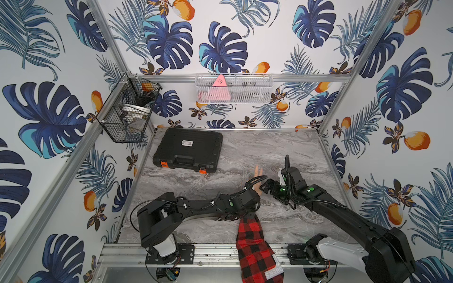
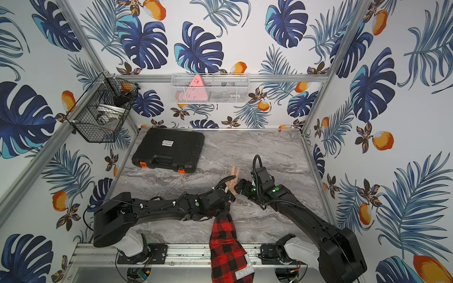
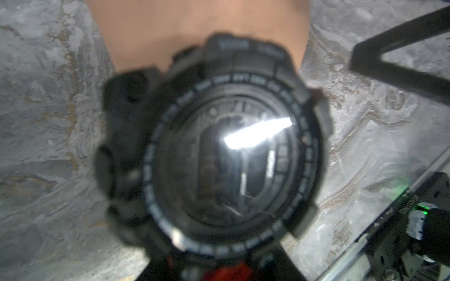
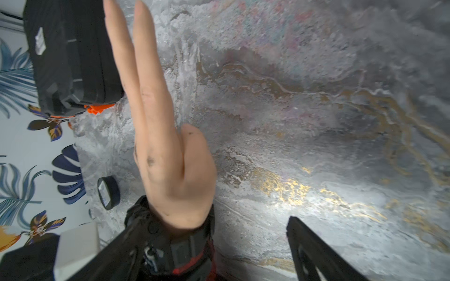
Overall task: Take off the watch
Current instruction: Adjust the hand at the center of the board.
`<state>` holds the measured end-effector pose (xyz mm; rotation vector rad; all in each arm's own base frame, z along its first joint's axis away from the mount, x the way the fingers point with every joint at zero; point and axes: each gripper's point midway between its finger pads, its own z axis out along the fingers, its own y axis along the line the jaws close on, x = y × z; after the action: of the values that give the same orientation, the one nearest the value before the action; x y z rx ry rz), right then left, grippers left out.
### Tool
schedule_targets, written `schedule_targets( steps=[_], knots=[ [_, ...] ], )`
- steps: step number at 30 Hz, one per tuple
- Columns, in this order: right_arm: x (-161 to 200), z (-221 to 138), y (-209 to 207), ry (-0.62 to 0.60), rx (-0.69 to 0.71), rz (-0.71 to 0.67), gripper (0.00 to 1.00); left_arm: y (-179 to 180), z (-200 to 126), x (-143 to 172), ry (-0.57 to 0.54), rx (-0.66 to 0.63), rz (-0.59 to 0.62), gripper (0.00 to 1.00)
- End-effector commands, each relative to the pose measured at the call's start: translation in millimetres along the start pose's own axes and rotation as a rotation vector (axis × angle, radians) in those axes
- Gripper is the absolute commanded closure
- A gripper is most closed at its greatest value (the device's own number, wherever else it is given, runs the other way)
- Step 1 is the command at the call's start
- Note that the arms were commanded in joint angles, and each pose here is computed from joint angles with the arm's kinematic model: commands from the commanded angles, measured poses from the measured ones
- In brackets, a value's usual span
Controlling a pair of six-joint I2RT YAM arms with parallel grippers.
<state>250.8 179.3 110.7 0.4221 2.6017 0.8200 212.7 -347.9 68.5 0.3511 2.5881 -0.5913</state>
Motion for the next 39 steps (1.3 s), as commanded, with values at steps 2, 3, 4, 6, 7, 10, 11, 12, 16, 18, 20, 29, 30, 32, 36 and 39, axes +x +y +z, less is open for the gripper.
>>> schedule_targets(
  steps=[2,3,4,6,7,10,11,12,16,18,20,29,30,32,36,39],
  knots=[
    [-11,-1,36,-0.046,-0.191,-0.018,0.07,-31,-10,-20,-0.078,0.149,0.027,0.76],
    [-11,-1,37,-0.046,-0.203,-0.023,0.07,-34,-12,-21,-0.082,0.169,0.031,0.78],
    [-11,0,40,-0.046,-0.214,-0.030,0.07,-38,-14,-21,-0.085,0.191,0.034,0.79],
    [-12,1,44,-0.040,-0.233,-0.051,0.07,-43,-18,-21,-0.093,0.230,0.040,0.81],
    [-12,1,47,-0.038,-0.245,-0.060,0.08,-45,-20,-22,-0.096,0.238,0.042,0.81],
    [-13,2,55,-0.035,-0.278,-0.076,0.10,-47,-23,-22,-0.097,0.249,0.048,0.82],
    [-13,2,57,-0.032,-0.290,-0.082,0.11,-48,-24,-23,-0.100,0.254,0.051,0.82],
    [-12,2,59,-0.027,-0.299,-0.086,0.12,-48,-25,-24,-0.105,0.257,0.050,0.82],
    [-11,3,63,-0.016,-0.322,-0.090,0.20,-49,-31,-28,-0.123,0.263,0.054,0.82],
    [-11,4,64,-0.014,-0.322,-0.090,0.26,-49,-32,-28,-0.124,0.256,0.056,0.82],
    [-11,6,63,-0.010,-0.315,-0.090,0.31,-49,-34,-29,-0.130,0.259,0.055,0.83],
    [-10,9,58,0.006,-0.282,-0.078,0.53,-46,-35,-30,-0.131,0.238,0.049,0.80],
    [-11,10,56,0.006,-0.267,-0.077,0.55,-44,-35,-30,-0.131,0.231,0.045,0.77],
    [-12,11,50,0.007,-0.227,-0.073,0.58,-39,-35,-30,-0.131,0.202,0.036,0.66],
    [-15,14,41,0.008,-0.150,-0.056,0.65,-32,-38,-31,-0.126,0.153,0.041,0.48],
    [-18,15,30,0.008,-0.055,-0.040,0.72,-26,-46,-33,-0.132,0.121,0.050,0.31]
  ],
)
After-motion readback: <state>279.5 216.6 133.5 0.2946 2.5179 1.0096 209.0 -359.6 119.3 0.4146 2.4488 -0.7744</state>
